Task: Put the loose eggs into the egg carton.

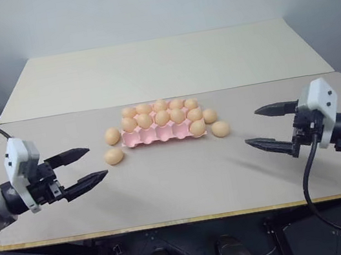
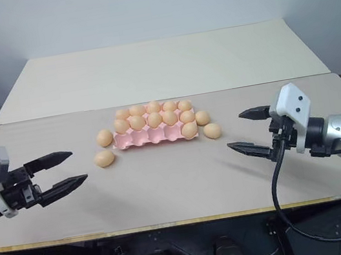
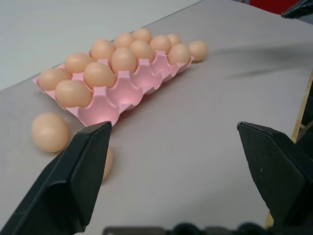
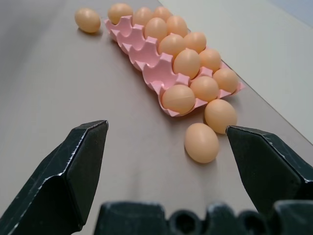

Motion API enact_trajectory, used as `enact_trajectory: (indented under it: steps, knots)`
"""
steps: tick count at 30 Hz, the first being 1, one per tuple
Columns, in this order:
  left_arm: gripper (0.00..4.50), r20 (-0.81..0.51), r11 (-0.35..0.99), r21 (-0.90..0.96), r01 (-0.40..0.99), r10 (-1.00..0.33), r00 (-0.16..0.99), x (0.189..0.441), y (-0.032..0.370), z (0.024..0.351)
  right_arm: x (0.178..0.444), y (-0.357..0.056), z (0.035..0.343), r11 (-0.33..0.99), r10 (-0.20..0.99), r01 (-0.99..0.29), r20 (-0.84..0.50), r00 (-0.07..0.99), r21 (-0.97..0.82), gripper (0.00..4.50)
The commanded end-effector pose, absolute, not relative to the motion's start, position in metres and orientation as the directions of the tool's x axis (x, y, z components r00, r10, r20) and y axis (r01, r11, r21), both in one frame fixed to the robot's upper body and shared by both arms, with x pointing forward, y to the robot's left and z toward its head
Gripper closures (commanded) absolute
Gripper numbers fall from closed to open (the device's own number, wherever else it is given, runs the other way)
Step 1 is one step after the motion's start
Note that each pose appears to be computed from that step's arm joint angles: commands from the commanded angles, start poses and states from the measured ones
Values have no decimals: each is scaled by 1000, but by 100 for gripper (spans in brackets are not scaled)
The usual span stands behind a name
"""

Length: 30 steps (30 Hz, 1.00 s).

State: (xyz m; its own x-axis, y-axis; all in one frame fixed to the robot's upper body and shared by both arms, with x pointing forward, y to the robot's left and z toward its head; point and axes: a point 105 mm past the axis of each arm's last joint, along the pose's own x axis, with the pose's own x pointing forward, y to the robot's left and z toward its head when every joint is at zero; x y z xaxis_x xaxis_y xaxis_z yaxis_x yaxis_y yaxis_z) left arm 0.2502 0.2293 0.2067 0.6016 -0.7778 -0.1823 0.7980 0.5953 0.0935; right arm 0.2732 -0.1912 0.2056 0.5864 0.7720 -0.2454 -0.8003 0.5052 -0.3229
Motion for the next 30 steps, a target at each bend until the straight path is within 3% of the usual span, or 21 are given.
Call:
enact_trajectory:
  steps: [1, 10, 19, 30]
  knots:
    - [1, -172, 588, 104, 802, -784, 597, 253, 228, 218, 268, -189, 220, 490, 783, -796, -222, 581, -355, 0]
    - [1, -129, 570, 118, 813, -803, 582, 258, 228, 238, 272, -198, 220, 511, 756, -781, -245, 607, -358, 0]
    - [1, -145, 545, 115, 831, -818, 557, 255, 217, 223, 279, -207, 220, 516, 726, -771, -286, 625, -375, 0]
    - [1, -149, 493, 105, 864, -851, 504, 257, 207, 224, 339, -193, 188, 548, 631, -703, -327, 703, -454, 0]
